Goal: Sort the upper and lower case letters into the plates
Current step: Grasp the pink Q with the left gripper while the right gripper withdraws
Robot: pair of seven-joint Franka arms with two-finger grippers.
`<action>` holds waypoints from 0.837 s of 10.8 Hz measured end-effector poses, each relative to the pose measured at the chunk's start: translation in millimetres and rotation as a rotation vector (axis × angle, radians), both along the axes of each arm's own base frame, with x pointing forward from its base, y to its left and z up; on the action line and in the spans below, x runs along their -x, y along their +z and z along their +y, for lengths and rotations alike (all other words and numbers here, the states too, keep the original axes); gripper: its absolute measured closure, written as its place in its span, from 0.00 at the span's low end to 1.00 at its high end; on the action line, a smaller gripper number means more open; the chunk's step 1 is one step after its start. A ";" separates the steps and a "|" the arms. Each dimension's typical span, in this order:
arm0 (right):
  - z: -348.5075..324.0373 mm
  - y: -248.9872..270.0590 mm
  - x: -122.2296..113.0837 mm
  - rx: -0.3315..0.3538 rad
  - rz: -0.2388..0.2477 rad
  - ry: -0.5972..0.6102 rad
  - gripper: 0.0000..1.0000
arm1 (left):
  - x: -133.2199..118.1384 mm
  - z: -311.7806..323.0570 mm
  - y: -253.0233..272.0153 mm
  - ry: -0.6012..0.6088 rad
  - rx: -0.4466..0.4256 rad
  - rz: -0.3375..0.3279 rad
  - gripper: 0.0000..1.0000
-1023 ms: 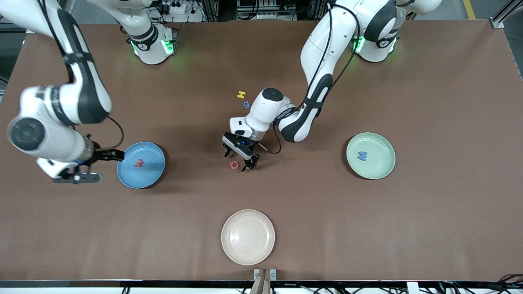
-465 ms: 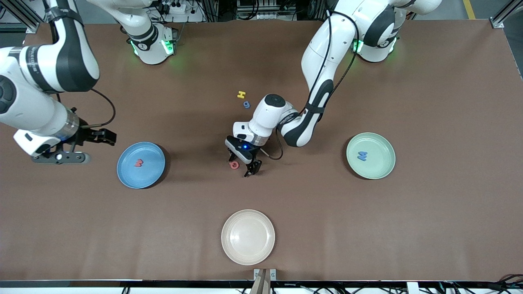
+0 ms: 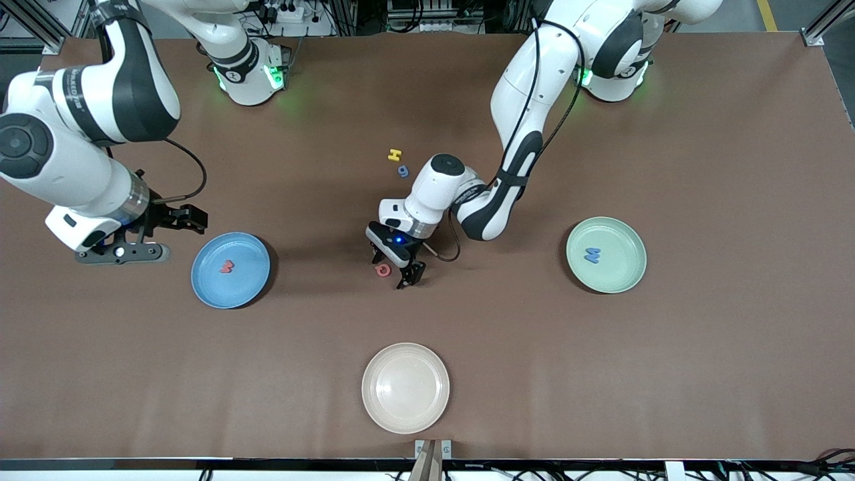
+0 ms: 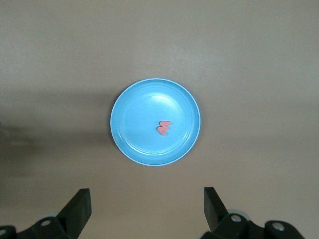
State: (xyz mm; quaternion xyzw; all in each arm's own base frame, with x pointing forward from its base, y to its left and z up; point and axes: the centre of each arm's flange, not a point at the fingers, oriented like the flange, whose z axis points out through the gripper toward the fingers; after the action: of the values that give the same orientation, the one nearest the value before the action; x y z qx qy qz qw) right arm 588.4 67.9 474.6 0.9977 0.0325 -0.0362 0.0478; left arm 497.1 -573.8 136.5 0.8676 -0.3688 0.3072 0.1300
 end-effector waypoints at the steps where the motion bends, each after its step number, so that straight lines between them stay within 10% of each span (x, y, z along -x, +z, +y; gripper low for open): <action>1: -1.1 8.5 0.1 0.000 -0.016 -0.002 0.00 | 0.2 -0.9 0.8 -0.001 0.002 -0.001 0.13; 9: -60.9 100.8 18.0 -0.040 -0.114 -0.138 0.00 | 1.4 -2.1 -0.7 -0.004 0.009 -0.004 0.41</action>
State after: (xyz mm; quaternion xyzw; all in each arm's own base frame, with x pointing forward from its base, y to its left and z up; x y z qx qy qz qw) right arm 570.4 7.0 575.4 0.9987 -0.0385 0.0182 0.0272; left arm 495.7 -575.9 135.8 0.8656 -0.3697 0.3102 0.1338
